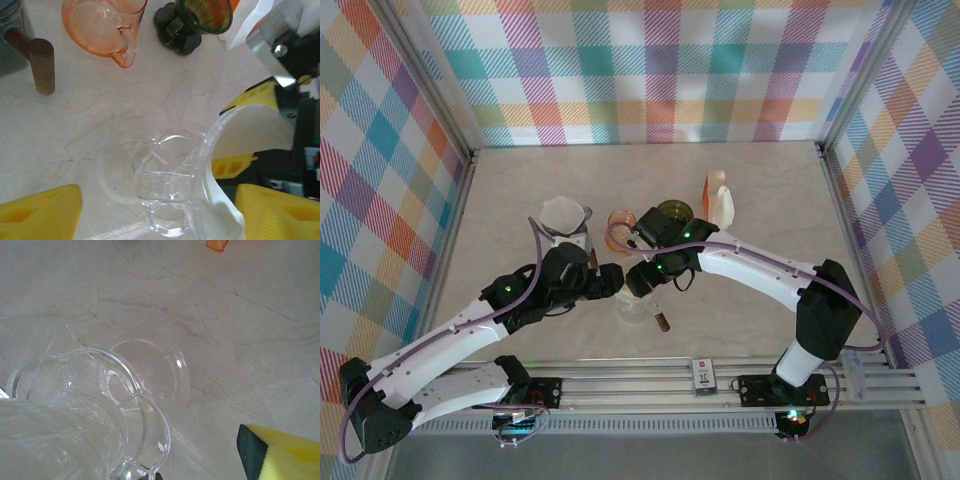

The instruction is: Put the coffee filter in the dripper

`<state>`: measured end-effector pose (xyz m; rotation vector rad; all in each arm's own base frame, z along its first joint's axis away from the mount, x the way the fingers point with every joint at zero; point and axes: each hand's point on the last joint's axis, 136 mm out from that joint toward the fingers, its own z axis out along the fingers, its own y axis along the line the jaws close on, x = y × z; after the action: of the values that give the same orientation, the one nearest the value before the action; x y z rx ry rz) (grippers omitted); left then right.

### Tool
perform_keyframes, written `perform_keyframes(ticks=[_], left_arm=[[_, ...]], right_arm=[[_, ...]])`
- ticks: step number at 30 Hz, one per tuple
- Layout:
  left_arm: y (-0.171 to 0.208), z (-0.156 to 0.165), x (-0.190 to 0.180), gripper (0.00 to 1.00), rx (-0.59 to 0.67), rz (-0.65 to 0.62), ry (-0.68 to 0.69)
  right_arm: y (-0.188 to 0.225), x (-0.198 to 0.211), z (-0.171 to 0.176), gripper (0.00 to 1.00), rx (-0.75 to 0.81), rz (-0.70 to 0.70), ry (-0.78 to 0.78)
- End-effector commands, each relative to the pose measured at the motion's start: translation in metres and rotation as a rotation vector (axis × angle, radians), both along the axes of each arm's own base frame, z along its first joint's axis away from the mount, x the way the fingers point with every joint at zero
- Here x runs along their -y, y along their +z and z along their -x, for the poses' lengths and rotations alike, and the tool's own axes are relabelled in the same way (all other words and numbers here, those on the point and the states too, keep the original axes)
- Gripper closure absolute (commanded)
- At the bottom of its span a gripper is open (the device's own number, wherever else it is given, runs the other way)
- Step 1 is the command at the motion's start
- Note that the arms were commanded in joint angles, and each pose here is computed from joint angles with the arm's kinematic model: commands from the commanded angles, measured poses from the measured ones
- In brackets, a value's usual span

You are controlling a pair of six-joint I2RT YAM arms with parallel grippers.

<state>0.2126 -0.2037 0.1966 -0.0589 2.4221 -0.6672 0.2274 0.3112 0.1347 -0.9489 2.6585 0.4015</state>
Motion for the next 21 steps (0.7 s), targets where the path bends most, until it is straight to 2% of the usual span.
perform_keyframes(ticks=[1, 4, 6, 10, 16, 21], left_arm=[[-0.003, 0.000, -0.009, 0.30, -0.008, -0.038, 0.015], [-0.002, 0.001, -0.013, 0.39, -0.001, -0.041, 0.029], [-0.001, 0.001, -0.014, 0.42, 0.002, -0.039, 0.031], [-0.001, 0.001, -0.011, 0.42, -0.003, -0.028, 0.020], [-0.001, 0.000, -0.010, 0.41, 0.000, -0.027, 0.019], [-0.001, 0.000, -0.011, 0.40, -0.001, -0.026, 0.023]], right_arm=[[-0.011, 0.004, 0.003, 0.19, -0.011, 0.037, -0.011], [-0.012, 0.007, 0.003, 0.19, -0.007, 0.049, -0.014], [-0.013, 0.008, 0.003, 0.19, -0.008, 0.053, -0.018], [-0.005, 0.005, 0.000, 0.19, 0.010, 0.030, -0.021], [0.036, -0.004, -0.008, 0.18, 0.086, -0.053, -0.013], [0.027, -0.006, -0.003, 0.18, 0.047, -0.052, -0.004]])
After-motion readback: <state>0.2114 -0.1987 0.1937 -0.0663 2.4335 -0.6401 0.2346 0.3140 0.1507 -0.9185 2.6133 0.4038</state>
